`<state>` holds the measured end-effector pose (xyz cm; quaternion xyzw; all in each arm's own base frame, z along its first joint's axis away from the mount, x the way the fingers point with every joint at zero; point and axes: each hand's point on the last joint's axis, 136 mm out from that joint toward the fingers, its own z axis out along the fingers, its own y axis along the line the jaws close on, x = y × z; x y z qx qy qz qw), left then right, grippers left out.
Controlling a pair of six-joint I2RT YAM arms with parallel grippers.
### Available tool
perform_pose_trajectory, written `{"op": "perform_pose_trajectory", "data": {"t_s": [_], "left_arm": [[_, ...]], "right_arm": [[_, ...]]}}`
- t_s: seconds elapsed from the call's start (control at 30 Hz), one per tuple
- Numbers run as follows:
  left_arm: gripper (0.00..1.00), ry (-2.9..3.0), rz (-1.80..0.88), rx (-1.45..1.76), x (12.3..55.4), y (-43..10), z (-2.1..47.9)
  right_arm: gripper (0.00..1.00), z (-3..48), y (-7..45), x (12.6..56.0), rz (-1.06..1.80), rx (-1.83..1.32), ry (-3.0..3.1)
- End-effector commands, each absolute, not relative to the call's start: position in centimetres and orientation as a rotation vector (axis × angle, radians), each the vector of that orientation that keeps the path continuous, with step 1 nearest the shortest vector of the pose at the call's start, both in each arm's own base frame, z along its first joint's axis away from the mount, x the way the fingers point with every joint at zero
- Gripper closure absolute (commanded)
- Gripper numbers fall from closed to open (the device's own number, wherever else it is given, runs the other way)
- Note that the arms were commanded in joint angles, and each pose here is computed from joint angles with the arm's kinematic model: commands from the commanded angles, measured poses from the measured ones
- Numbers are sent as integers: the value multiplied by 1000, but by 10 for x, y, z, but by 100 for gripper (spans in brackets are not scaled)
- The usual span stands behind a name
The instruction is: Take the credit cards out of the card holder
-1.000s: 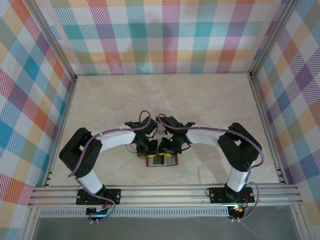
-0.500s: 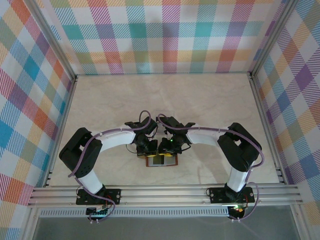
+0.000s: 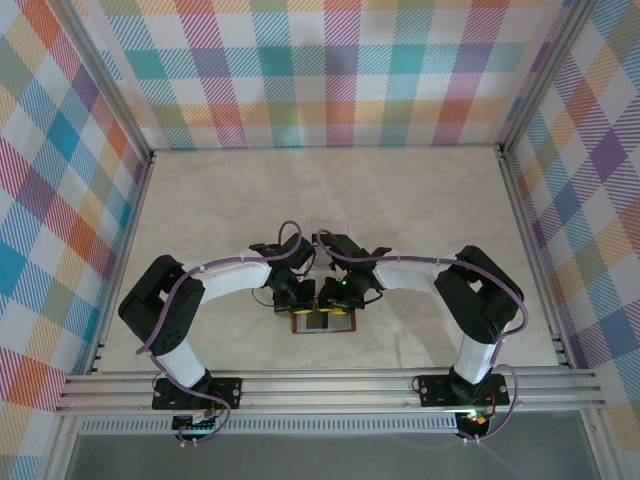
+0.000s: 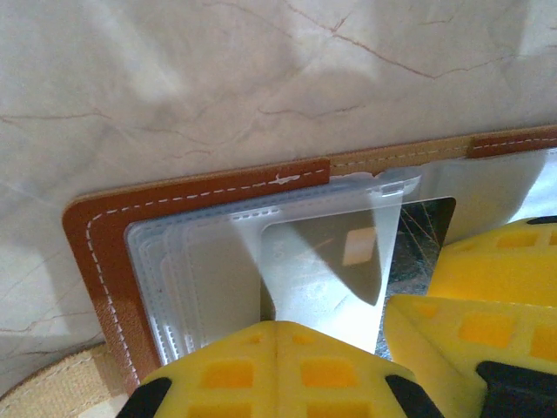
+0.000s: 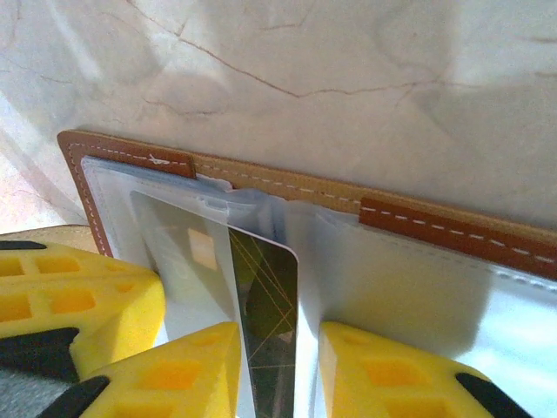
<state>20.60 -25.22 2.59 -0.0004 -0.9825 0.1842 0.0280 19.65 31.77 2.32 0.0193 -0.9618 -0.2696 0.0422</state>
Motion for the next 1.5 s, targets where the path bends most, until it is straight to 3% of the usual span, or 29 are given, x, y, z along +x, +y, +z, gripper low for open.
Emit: {"op": "perform_pose_trajectory", "data": {"t_s": [0.0,0.57,0.83,1.17,1.47], "left_arm": [[96,-3014,404,-5,195,-235,5],[96,-3013,400,-10,195,-238,5],[96,-3015,401,-20,196,-240,7],[96,-3020,406,-24,197,-241,11],[96,-3041,421,-27,201,-243,20]], "right_arm": [[69,21,317,193,-874,57,-2917],[83,64,340,198,-1304,121,-2812],[90,47,331,199,-1175,99,-2857],[94,42,280,201,-731,110,-3057],[93,70,281,205,-798,167,-3101]]}}
